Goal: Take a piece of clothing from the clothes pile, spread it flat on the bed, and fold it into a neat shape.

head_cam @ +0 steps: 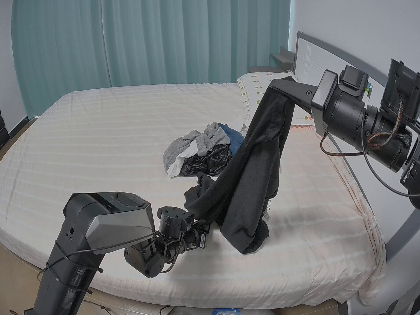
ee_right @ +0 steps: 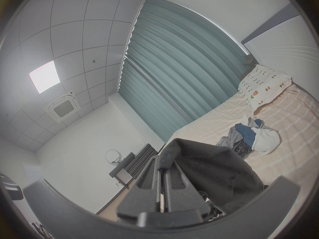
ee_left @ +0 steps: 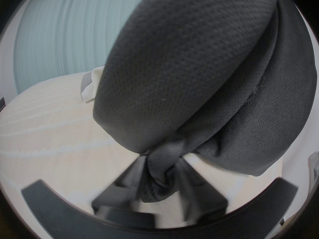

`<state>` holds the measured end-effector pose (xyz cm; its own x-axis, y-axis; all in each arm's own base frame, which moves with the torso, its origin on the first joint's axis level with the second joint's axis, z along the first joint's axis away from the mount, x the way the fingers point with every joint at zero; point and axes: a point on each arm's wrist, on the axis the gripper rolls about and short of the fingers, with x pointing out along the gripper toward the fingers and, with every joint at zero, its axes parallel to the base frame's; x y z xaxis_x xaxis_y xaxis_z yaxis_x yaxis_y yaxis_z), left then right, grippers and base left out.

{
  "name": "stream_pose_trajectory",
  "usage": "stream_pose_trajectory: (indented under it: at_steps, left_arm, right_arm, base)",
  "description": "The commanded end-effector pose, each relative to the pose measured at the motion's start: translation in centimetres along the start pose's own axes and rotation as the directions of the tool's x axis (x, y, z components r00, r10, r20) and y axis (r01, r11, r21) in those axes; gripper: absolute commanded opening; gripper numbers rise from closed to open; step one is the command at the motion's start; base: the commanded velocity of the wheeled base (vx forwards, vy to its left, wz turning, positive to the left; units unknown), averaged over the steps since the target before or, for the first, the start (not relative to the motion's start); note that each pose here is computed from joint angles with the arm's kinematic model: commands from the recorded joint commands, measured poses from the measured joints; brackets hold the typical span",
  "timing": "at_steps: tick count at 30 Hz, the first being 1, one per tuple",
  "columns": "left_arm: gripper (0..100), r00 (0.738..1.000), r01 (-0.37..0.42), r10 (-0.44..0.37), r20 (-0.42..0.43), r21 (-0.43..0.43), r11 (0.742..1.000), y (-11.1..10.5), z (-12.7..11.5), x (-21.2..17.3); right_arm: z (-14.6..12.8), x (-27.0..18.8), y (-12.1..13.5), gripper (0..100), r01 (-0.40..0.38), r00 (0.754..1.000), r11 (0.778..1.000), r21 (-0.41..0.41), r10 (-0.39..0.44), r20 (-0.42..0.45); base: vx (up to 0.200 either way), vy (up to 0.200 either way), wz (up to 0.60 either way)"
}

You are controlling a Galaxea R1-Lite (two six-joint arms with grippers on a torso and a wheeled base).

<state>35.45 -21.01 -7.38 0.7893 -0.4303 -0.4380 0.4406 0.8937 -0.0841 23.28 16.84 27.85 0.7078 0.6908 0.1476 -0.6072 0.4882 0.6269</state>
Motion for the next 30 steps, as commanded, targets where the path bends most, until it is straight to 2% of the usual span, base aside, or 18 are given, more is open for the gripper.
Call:
stream_pose_trajectory:
  at_steps: [1,5,10,14,17,19,20,21,22,24,27,29,30]
  left_arm:
    - [0,1.0,-0.009,0.009,-0.003,-0.023,1.0,0.3,-0.1,-0.1]
    - [0,1.0,-0.016,0.016,-0.007,-0.089,0.996,0.6,0.1,-0.6]
    - [0,1.0,-0.01,0.011,0.008,-0.159,0.987,0.5,2.4,-3.8]
    - [0,0.997,0.012,0.005,0.072,-0.225,0.974,0.3,5.3,-6.5]
    - [0,0.988,0.044,0.0,0.151,-0.288,0.957,0.0,8.1,-8.3]
    - [0,0.986,0.05,0.0,0.167,-0.296,0.954,0.0,8.6,-8.6]
    - [0,0.971,0.085,-0.006,0.238,-0.323,0.943,-0.2,10.9,-10.2]
    - [0,0.971,0.085,-0.006,0.238,-0.323,0.943,-0.2,10.9,-10.2]
    - [0,0.956,0.11,-0.008,0.292,-0.334,0.936,-0.4,12.7,-11.7]
    - [0,0.944,0.117,0.008,0.331,-0.357,0.927,-0.4,14.2,-13.2]
    - [0,0.926,0.088,0.083,0.369,-0.422,0.902,-0.4,16.0,-14.9]
    - [0,0.9,0.097,0.124,0.418,-0.468,0.878,-0.4,17.4,-16.0]
    - [0,0.9,0.097,0.124,0.418,-0.468,0.878,-0.4,17.4,-16.0]
  right_arm:
    - [-0.2,0.0,-0.3,0,0.01,1.0,1.0,0.001,-0.01,-0.005]
    - [-0.3,-0.1,-0.6,0,0.022,1.0,1.0,0.003,-0.022,-0.009]
    - [-0.7,-0.6,-1.8,0,0.056,0.998,0.998,0.006,-0.056,-0.024]
    - [-1.7,-0.9,-3.0,0,0.098,0.994,0.995,0.013,-0.097,-0.058]
    - [-2.4,-0.8,-3.7,0,0.119,0.99,0.993,0.019,-0.118,-0.083]
    - [-2.5,-0.7,-3.8,0,0.123,0.989,0.992,0.019,-0.121,-0.087]
    - [-2.7,-0.6,-3.9,0,0.129,0.988,0.991,0.026,-0.126,-0.091]
    - [-2.7,-0.6,-3.9,0,0.129,0.988,0.991,0.026,-0.126,-0.091]
    - [-2.8,-0.5,-4.1,0,0.136,0.987,0.99,0.026,-0.133,-0.092]
    - [-2.8,-0.5,-4.1,0,0.139,0.986,0.99,0.027,-0.136,-0.093]
    - [-2.9,-0.7,-4.1,0,0.14,0.986,0.99,0.02,-0.138,-0.093]
    - [-2.8,-0.7,-4.0,0,0.141,0.987,0.99,0.017,-0.139,-0.087]
    - [-2.8,-0.7,-4.0,0,0.141,0.987,0.99,0.017,-0.139,-0.087]
  base:
    - [0.0,0.0,0.0]
    - [0.0,0.0,0.0]
    - [0.0,0.0,0.0]
    - [0.0,0.0,0.0]
    - [0.0,0.0,0.0]
    - [0.0,0.0,0.0]
    - [0.0,0.0,0.0]
    - [0.0,0.0,0.0]
    - [0.0,0.0,0.0]
    - [0.0,0.0,0.0]
    - [0.0,0.0,0.0]
    - [0.0,0.0,0.0]
    - [0.0,0.0,0.0]
